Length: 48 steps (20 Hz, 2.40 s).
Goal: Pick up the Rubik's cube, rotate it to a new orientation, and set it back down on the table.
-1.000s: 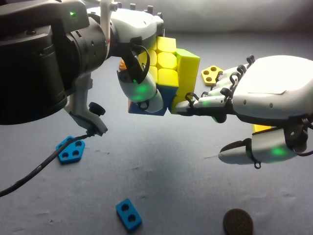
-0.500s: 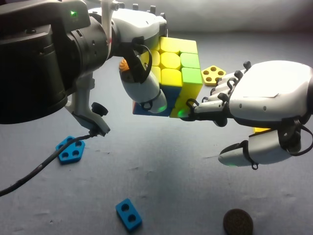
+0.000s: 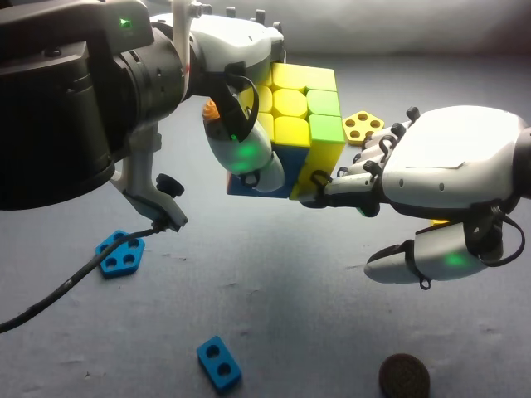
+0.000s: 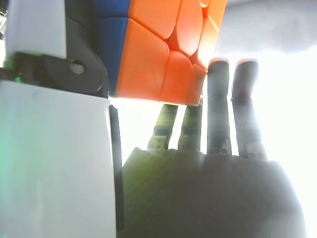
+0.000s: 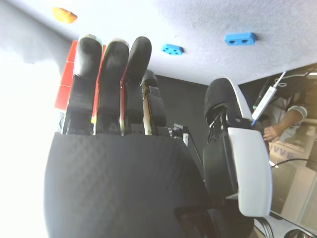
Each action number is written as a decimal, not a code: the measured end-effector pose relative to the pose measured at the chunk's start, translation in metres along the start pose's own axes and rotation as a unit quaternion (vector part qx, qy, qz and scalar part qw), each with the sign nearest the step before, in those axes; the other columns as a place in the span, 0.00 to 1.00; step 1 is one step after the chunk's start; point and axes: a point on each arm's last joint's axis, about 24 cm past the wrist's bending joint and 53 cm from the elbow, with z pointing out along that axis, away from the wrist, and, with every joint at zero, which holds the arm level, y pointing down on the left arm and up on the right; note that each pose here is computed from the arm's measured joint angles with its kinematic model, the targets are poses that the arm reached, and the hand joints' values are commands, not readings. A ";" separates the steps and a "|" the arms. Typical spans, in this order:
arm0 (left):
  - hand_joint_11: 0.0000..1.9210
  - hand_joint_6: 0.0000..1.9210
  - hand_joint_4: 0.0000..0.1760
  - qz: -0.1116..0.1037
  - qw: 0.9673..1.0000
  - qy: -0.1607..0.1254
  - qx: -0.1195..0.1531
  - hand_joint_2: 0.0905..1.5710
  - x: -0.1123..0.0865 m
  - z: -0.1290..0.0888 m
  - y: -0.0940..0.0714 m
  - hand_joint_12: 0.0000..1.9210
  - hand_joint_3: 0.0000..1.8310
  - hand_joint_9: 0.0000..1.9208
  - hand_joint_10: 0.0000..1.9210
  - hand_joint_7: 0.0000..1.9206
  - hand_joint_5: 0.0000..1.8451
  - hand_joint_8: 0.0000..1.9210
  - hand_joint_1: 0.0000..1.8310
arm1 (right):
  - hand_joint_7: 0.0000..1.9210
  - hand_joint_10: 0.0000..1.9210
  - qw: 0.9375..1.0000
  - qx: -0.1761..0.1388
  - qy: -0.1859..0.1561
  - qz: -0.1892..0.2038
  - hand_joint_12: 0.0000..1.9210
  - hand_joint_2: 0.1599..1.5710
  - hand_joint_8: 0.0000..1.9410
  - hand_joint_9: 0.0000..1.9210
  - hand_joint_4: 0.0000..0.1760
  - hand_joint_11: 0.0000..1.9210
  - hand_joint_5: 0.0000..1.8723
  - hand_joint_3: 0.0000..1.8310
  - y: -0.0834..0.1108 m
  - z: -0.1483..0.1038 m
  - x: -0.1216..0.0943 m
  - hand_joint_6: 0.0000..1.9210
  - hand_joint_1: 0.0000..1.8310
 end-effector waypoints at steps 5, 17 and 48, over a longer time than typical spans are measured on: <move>0.13 0.95 0.07 -0.002 1.000 0.000 0.000 0.93 0.000 0.000 0.000 1.00 0.00 0.11 1.00 0.19 0.25 1.00 0.52 | 0.18 0.94 1.000 0.001 0.001 0.002 1.00 0.80 0.65 0.18 0.00 0.14 0.05 0.00 -0.001 0.000 0.002 0.00 0.15; 0.13 0.95 0.09 -0.010 1.000 0.004 0.001 0.93 0.001 0.000 -0.001 1.00 0.00 0.12 1.00 0.19 0.25 1.00 0.53 | 0.18 0.94 1.000 0.009 -0.005 0.009 1.00 0.79 0.66 0.16 0.00 0.12 0.06 0.00 0.006 -0.035 -0.002 0.00 0.16; 0.11 0.91 0.03 -0.093 0.994 0.005 0.059 0.91 0.048 0.008 0.018 1.00 0.00 0.11 1.00 0.20 0.26 1.00 0.54 | 0.00 0.00 0.995 0.016 -0.094 0.041 0.00 0.78 0.00 0.00 0.00 0.00 0.00 0.00 0.009 -0.076 -0.079 0.00 0.00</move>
